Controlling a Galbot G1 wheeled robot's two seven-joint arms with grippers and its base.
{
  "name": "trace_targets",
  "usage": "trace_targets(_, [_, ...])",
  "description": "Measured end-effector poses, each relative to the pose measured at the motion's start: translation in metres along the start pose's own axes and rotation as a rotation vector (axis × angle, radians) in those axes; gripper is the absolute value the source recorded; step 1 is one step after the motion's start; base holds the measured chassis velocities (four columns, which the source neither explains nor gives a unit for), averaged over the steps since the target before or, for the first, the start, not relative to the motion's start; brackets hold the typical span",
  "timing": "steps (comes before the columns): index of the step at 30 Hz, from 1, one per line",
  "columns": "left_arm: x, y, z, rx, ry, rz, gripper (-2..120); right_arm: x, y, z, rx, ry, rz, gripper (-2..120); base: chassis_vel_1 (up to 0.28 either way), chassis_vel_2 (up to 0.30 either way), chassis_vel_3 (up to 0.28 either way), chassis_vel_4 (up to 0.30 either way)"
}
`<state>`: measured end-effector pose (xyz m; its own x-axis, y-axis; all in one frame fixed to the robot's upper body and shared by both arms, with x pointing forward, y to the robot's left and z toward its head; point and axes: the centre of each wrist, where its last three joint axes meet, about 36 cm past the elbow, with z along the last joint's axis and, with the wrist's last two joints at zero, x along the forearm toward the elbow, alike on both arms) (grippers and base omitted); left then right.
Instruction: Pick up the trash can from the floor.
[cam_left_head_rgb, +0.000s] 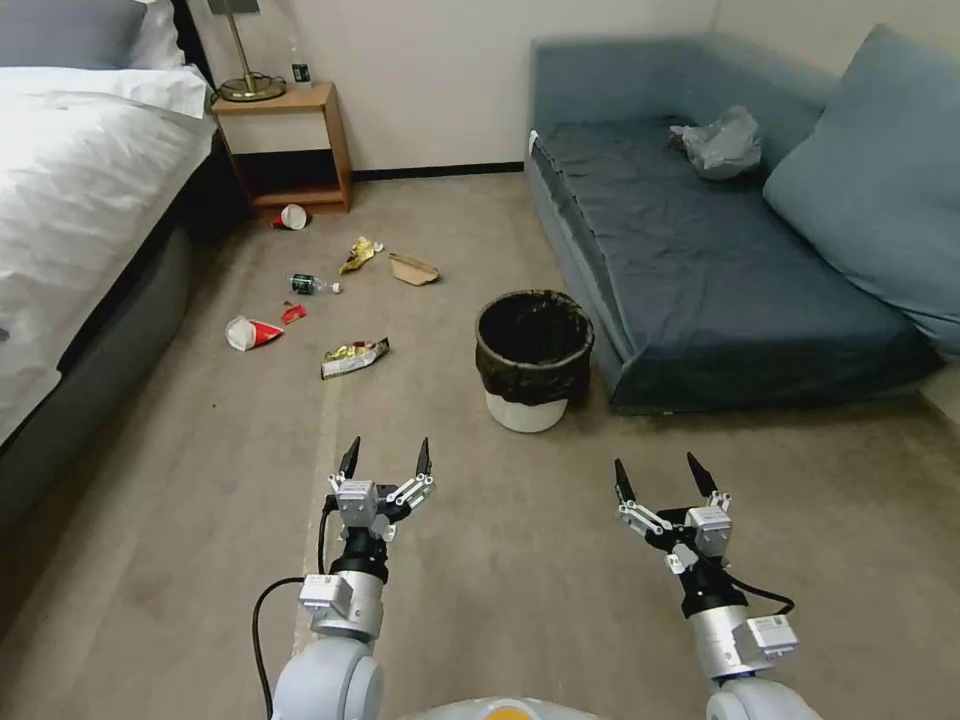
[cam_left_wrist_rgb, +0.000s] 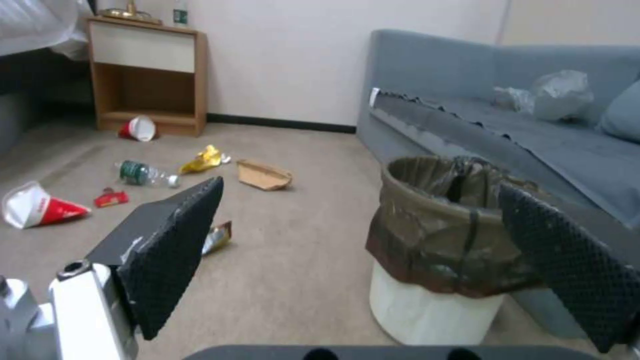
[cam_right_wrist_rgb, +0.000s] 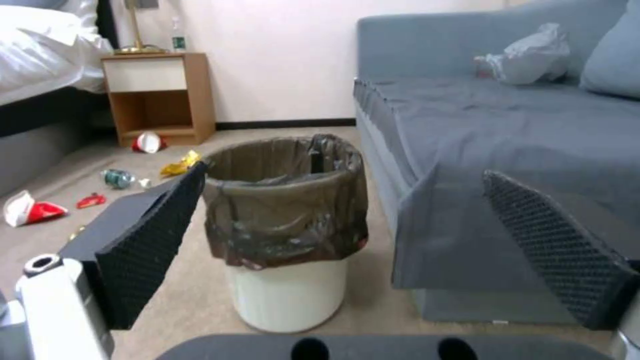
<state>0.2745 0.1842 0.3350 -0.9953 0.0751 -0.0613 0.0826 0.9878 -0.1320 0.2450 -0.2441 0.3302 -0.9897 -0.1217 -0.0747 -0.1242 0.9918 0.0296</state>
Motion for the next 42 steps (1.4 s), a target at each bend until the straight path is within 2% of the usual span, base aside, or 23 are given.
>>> trace_targets(13, [-0.001,-0.006,0.0,0.017,-0.002,0.039,100,-0.005,-0.002,0.001,-0.01,-0.016,0.007,100,-0.148,0.139,0.139,-0.143])
trace_targets(30, [-0.011,-0.004,-0.001,0.012,-0.015,0.037,100,-0.016,-0.002,0.001,-0.019,-0.037,-0.005,100,-0.148,0.15,0.15,-0.149])
trace_targets(35, [-0.011,-0.004,0.002,0.009,-0.015,0.04,100,-0.022,-0.005,0.005,0.004,-0.097,-0.008,100,-0.15,0.153,0.16,-0.132])
trace_targets(42, [-0.011,-0.011,0.001,0.032,-0.023,0.062,100,-0.022,-0.006,0.005,0.017,-0.099,-0.01,100,-0.06,0.064,0.057,-0.044])
